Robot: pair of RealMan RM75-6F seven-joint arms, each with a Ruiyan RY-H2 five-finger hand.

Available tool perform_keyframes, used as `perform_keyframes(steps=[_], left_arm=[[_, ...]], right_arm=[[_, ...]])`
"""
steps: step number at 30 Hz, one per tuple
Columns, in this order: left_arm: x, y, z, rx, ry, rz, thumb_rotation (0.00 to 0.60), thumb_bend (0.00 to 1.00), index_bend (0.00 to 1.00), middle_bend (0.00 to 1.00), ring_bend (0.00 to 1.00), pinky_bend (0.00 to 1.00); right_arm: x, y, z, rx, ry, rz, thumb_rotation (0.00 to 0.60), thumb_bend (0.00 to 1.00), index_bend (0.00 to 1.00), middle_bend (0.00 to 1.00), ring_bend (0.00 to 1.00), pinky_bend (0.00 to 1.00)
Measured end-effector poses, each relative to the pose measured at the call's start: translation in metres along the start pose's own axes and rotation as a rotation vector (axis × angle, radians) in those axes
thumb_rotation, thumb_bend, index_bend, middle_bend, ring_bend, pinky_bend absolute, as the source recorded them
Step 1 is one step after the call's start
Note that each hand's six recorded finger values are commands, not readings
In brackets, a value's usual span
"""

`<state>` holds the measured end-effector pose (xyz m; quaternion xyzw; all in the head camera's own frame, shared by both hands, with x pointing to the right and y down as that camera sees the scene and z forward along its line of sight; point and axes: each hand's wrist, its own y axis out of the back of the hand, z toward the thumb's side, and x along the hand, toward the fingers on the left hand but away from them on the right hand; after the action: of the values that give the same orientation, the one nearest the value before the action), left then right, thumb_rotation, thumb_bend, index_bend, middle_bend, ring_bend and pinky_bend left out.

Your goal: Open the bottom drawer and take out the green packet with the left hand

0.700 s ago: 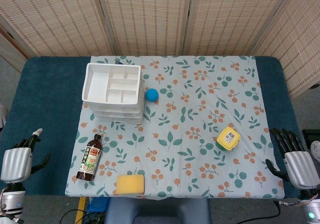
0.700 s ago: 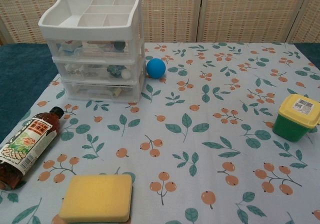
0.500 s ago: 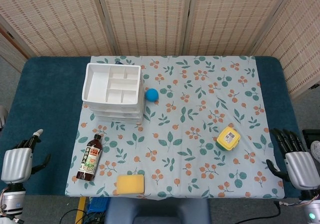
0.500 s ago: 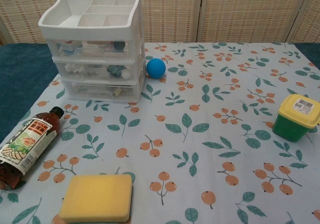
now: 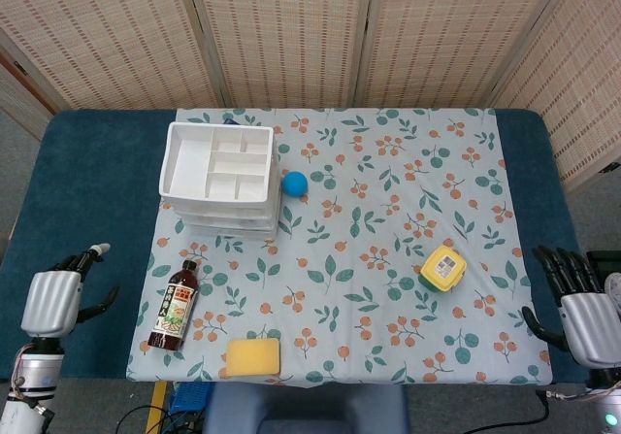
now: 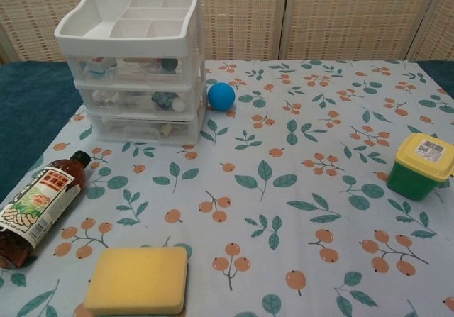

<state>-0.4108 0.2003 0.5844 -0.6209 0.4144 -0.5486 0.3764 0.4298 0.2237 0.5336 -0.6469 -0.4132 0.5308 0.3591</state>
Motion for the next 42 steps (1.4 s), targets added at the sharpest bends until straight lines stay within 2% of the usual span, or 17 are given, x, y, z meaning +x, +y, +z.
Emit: perform_keyframes(steps=[3,7,10,16,23,28,31,36,42], left_arm=[[0.011,-0.003,0.013,-0.054,-0.041,-0.011,0.600,0.27,0.30,0.49,0.48,0.69],[0.026,-0.005,0.035,-0.153,-0.078,-0.012,0.600,0.27,0.37,0.67,0.66,0.89],[0.034,-0.011,0.050,-0.214,-0.109,-0.035,0.600,0.27,0.40,0.74,0.74,0.98],[0.048,-0.034,0.085,-0.333,-0.182,-0.153,0.600,0.27,0.37,0.85,0.88,1.00],[0.057,-0.068,0.124,-0.538,-0.216,-0.315,0.600,0.27,0.25,0.92,0.98,1.00],[0.061,-0.095,0.144,-0.689,-0.162,-0.413,0.600,0.27,0.19,0.95,1.00,1.00],[0.063,-0.109,0.155,-0.781,-0.120,-0.445,0.600,0.27,0.17,0.95,1.00,1.00],[0.066,-0.122,0.164,-0.913,-0.047,-0.471,0.600,0.27,0.15,0.96,1.00,1.00],[0.071,-0.134,0.161,-1.068,0.062,-0.487,0.600,0.27,0.15,0.96,1.00,1.00]], right_arm=[[0.001,0.002,-0.001,0.001,-0.005,-0.006,0.600,0.36,0.00,0.06,0.00,0.00],[0.003,0.004,-0.003,0.002,-0.014,-0.011,0.600,0.36,0.00,0.06,0.00,0.00],[0.003,0.005,-0.004,0.002,-0.018,-0.016,0.600,0.36,0.00,0.06,0.00,0.00],[0.002,0.006,-0.005,0.001,-0.019,-0.019,0.600,0.36,0.00,0.06,0.00,0.00],[0.003,0.006,-0.006,0.002,-0.025,-0.019,0.600,0.36,0.00,0.06,0.00,0.00],[0.002,0.007,-0.006,0.004,-0.028,-0.020,0.600,0.36,0.00,0.06,0.00,0.00],[0.002,0.007,-0.006,0.005,-0.029,-0.019,0.600,0.36,0.00,0.06,0.00,0.00],[0.003,0.008,-0.007,0.006,-0.034,-0.022,0.600,0.36,0.00,0.06,0.00,0.00],[0.003,0.008,-0.008,0.005,-0.043,-0.022,0.600,0.36,0.00,0.06,0.00,0.00]])
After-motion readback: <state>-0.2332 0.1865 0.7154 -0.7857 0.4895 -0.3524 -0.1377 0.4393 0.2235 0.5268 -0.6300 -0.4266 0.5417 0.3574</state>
